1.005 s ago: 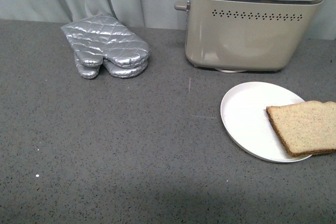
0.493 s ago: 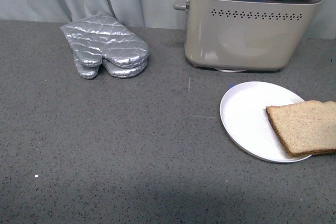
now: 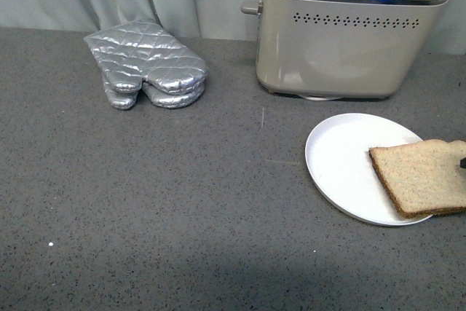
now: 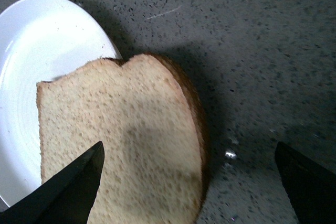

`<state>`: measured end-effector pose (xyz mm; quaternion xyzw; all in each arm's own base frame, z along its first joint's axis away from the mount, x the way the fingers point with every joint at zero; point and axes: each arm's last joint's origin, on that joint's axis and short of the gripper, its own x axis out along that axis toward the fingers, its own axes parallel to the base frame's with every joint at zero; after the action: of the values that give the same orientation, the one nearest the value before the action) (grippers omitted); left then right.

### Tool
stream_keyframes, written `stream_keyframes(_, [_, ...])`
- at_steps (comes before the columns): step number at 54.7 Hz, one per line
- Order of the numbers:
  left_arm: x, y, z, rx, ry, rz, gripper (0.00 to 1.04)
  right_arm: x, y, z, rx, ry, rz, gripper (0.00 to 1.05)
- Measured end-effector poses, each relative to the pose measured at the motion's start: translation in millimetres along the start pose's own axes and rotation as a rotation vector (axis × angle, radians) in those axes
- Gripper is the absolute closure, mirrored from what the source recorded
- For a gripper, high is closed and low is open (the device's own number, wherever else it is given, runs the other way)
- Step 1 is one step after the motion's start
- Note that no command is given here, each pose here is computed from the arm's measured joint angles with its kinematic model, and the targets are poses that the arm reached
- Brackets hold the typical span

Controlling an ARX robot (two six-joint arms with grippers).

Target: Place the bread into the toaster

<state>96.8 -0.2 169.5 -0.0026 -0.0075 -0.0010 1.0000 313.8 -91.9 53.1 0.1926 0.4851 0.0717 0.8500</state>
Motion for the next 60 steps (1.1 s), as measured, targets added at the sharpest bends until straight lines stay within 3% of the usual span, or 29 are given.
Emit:
stream_keyframes(5, [0, 0, 0, 0.000, 0.000, 0.000, 0.07, 9, 2, 3, 0.036, 0.008, 0.014, 0.10])
stream_keyframes(8, [0, 0, 0, 0.000, 0.000, 0.000, 0.07, 12, 4, 4, 0.043, 0.007, 0.021, 0.15])
stream_keyframes(26, [0, 0, 0, 0.000, 0.000, 0.000, 0.07, 20, 10, 8, 0.117, 0.016, 0.019, 0.70])
stream_keyframes(36, [0, 0, 0, 0.000, 0.000, 0.000, 0.07, 1, 17, 8, 0.218, 0.006, 0.019, 1.04])
stream_keyframes(46, [0, 0, 0, 0.000, 0.000, 0.000, 0.07, -43, 43, 10, 0.409, -0.113, 0.018, 1.04])
stream_keyframes(60, [0, 0, 0, 0.000, 0.000, 0.000, 0.07, -112, 106, 28, 0.716, -0.369, -0.005, 1.04])
